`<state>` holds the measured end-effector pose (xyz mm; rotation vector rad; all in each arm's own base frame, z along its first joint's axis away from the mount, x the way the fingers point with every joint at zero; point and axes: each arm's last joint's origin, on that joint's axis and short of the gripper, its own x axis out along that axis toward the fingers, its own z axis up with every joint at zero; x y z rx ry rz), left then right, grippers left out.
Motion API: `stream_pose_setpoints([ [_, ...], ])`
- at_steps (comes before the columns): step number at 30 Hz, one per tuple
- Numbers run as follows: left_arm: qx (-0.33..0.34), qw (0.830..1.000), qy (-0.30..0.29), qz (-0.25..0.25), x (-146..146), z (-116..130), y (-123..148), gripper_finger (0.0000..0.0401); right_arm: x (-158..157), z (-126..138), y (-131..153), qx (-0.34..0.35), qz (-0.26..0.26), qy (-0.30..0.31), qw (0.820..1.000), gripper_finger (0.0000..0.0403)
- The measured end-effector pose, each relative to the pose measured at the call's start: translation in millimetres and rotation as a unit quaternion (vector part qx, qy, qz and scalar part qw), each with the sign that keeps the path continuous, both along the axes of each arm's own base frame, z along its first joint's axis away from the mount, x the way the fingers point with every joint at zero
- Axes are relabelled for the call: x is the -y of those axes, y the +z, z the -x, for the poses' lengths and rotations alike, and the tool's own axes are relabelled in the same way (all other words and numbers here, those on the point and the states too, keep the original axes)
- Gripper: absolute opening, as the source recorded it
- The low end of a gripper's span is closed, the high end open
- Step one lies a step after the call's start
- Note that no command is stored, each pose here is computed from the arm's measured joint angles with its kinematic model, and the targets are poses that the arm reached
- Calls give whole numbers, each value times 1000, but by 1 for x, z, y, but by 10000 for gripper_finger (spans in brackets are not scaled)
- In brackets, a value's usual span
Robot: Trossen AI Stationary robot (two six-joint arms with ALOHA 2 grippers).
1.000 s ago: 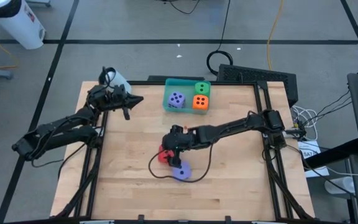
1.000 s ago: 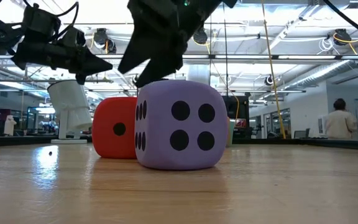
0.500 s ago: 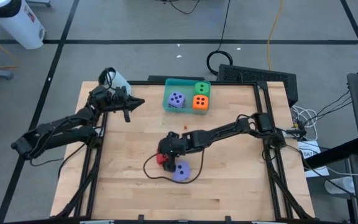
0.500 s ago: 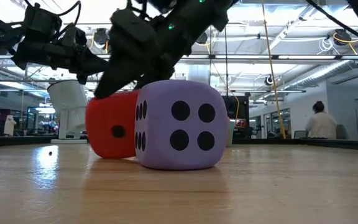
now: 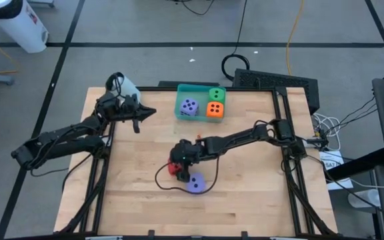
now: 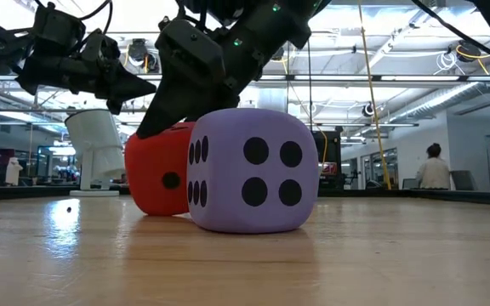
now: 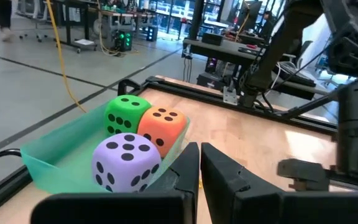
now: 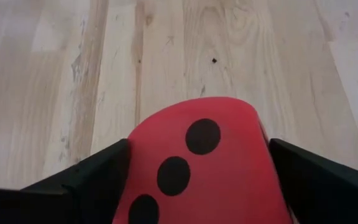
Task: Pick & Place Dice
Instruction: Put the large red die into the blue bin
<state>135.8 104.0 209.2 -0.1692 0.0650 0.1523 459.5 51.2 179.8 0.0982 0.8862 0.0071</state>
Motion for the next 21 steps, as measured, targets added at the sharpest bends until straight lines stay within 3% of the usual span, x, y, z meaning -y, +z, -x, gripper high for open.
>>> stream_pose_setpoints([
  [14,-10,999,-35,10,10,-7,-2,24,12,-4,9,39,32,21,999,219],
  [21,-13,999,-46,12,13,-9,-3,24,22,-3,15,40,36,18,998,196],
])
